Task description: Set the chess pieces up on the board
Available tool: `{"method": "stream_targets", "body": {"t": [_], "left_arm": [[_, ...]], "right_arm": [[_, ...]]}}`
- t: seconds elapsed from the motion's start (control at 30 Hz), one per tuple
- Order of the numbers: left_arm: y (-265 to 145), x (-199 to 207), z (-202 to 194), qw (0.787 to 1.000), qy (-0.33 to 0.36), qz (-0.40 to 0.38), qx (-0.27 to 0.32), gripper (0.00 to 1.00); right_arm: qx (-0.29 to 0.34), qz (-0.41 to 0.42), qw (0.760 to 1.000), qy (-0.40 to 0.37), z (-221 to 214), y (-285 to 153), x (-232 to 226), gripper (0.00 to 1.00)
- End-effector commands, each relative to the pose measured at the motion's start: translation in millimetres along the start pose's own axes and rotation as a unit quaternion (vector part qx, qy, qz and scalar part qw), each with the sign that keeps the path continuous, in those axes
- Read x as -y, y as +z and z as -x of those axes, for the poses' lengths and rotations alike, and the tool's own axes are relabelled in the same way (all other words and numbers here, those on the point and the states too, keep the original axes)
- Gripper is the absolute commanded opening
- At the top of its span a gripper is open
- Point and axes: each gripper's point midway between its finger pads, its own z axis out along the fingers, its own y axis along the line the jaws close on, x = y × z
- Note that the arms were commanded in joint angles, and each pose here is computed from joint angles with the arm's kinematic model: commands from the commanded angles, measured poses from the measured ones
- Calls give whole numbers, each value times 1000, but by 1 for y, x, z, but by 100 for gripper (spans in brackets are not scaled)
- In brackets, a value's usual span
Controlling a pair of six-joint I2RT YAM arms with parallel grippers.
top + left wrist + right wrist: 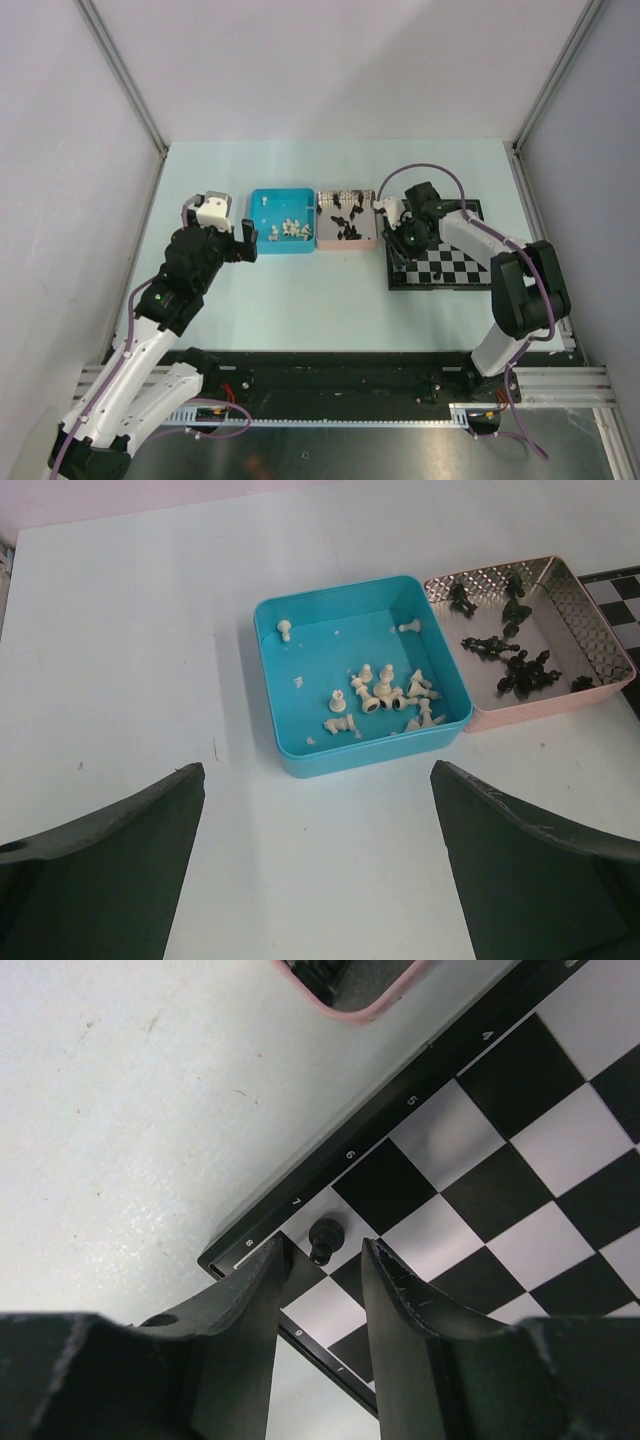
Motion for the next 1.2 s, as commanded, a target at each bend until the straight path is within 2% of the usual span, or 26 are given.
{"method": "stream_targets", "body": {"t": [0.0,0.17,0.33,0.47,0.5,0.53,0.63,0.67,0.83,1.17], "left_arm": [[2,-2,9,1000,9,1,17,100],[0,-4,10,1000,10,5,20,100],[0,-5,10,1000,9,8,20,100],[0,-7,10,1000,11,14,21,100],[0,-7,9,1000,11,15,21,100],[0,-8,10,1000,11,17,21,100],[0,-9,10,1000,11,20,21,100],[0,-9,10,999,12,20,21,100],[-1,-10,9,999,13,20,21,100],[0,-7,10,1000,12,13,21,100]], "right_arm": [[70,-24,997,-23,37,-33,8,42],[113,-6,992,-50,64,-50,2,46],[163,32,984,-68,110,-58,-16,51],[179,76,980,-44,146,-48,-31,51],[164,89,982,-25,146,-33,-32,51],[176,90,980,-30,165,-37,-35,51],[144,84,986,-18,171,-10,-30,51],[150,73,986,-25,183,-11,-28,51],[106,40,993,-23,179,24,-10,48],[69,15,997,-24,168,55,5,42]]}}
